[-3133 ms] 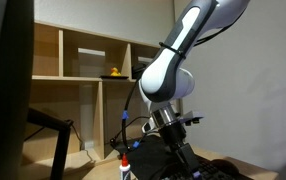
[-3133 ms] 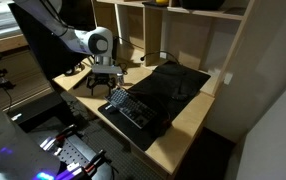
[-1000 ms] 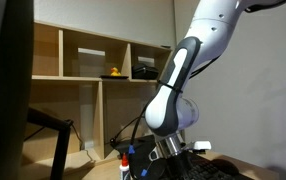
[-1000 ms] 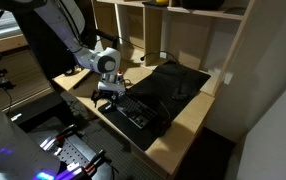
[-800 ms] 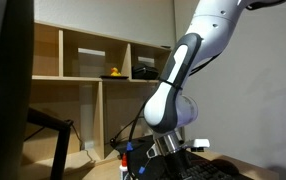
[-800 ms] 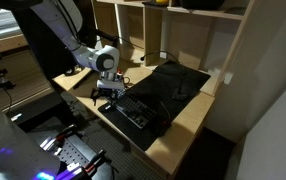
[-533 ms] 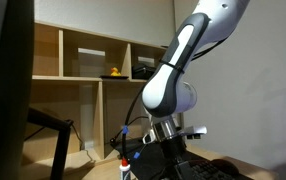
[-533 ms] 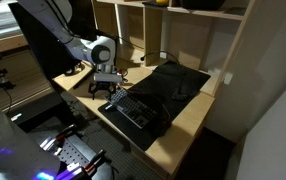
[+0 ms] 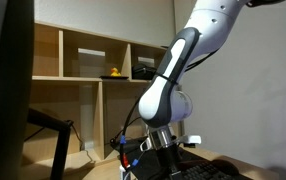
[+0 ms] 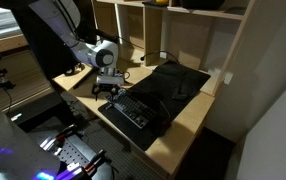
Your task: Press a key on the keyboard
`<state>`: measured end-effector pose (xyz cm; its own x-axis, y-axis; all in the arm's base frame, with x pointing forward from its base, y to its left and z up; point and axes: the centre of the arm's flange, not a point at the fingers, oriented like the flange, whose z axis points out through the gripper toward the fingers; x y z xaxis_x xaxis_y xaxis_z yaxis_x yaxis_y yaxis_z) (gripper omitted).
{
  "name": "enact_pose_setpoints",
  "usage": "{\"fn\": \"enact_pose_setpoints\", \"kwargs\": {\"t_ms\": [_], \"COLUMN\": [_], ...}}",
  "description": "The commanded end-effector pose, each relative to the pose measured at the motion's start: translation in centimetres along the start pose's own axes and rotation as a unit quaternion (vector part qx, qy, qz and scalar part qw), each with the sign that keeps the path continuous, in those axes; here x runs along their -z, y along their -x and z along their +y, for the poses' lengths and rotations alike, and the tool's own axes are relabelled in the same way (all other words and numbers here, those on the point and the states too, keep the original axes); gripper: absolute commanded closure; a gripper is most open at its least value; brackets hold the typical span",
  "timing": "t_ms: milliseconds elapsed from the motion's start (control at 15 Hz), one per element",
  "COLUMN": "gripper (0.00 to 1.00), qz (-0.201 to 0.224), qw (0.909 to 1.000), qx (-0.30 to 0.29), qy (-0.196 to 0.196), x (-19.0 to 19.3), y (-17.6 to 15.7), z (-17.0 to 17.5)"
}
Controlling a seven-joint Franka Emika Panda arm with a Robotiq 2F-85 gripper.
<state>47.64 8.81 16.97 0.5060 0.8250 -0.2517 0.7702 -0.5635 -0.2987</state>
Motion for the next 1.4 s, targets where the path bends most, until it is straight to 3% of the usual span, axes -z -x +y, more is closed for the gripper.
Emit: {"fn": "enact_pose_setpoints", "kwargs": {"t_ms": [0,533,933,1067,1333], "gripper": [0.00,0.00,0.00,0.00,0.00], "qz": [0.003,0.006,-0.005,-0.027,-0.035], "qw": [1.0000,0.9999,0.9985,0.9967,0.9977], "qx": [-0.004,-0.011,0.040,0.053,0.021], "qy": [0.001,-0.002,-0.038,-0.056,-0.054], "x": [-0.4,-0.4,-0.5,-0.6,-0.9], "y": [-0.4,-0.7,-0.8,-0.5,-0.2], "z": [0.4,0.7,0.1,0.0,-0.3]}}
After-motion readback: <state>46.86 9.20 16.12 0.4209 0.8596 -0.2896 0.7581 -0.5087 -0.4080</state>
